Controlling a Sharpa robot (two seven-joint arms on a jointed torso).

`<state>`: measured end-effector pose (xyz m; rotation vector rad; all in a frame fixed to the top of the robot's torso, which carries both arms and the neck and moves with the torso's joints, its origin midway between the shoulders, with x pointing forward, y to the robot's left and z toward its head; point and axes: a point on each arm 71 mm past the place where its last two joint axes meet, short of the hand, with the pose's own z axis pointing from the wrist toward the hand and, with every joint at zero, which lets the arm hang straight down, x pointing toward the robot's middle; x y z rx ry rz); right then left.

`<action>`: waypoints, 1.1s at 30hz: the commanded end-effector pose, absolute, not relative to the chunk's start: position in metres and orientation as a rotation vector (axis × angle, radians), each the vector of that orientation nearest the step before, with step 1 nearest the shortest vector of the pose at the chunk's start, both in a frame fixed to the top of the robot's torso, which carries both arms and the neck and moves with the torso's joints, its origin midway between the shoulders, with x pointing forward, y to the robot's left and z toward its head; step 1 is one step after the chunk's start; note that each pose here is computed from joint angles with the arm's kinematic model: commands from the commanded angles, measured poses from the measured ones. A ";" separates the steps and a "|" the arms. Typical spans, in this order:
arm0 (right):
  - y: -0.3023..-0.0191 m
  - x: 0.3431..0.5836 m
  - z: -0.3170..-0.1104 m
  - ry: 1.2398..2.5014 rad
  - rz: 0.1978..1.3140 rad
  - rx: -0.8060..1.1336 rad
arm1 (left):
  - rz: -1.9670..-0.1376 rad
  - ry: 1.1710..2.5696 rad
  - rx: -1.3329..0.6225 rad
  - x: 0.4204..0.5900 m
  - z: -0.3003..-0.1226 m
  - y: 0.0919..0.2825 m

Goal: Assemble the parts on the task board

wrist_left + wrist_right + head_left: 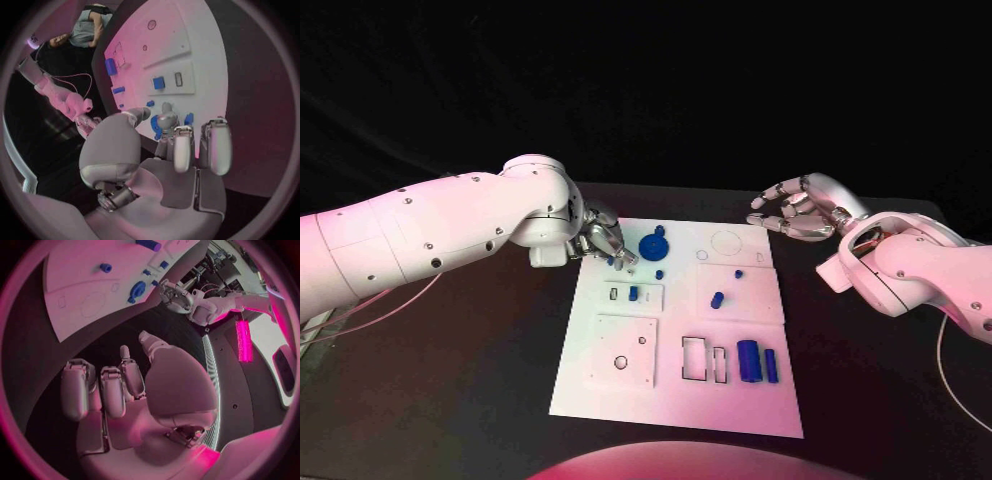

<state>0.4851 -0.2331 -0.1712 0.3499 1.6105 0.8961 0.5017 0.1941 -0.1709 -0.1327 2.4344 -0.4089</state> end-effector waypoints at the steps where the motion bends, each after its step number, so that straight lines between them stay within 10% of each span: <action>1: -0.232 0.485 -0.172 1.611 0.902 0.345 | -0.430 2.369 -0.195 0.510 -0.167 0.199; 33: -0.233 0.485 -0.175 1.620 0.901 0.350 | -0.231 2.367 -0.151 0.536 -0.179 0.223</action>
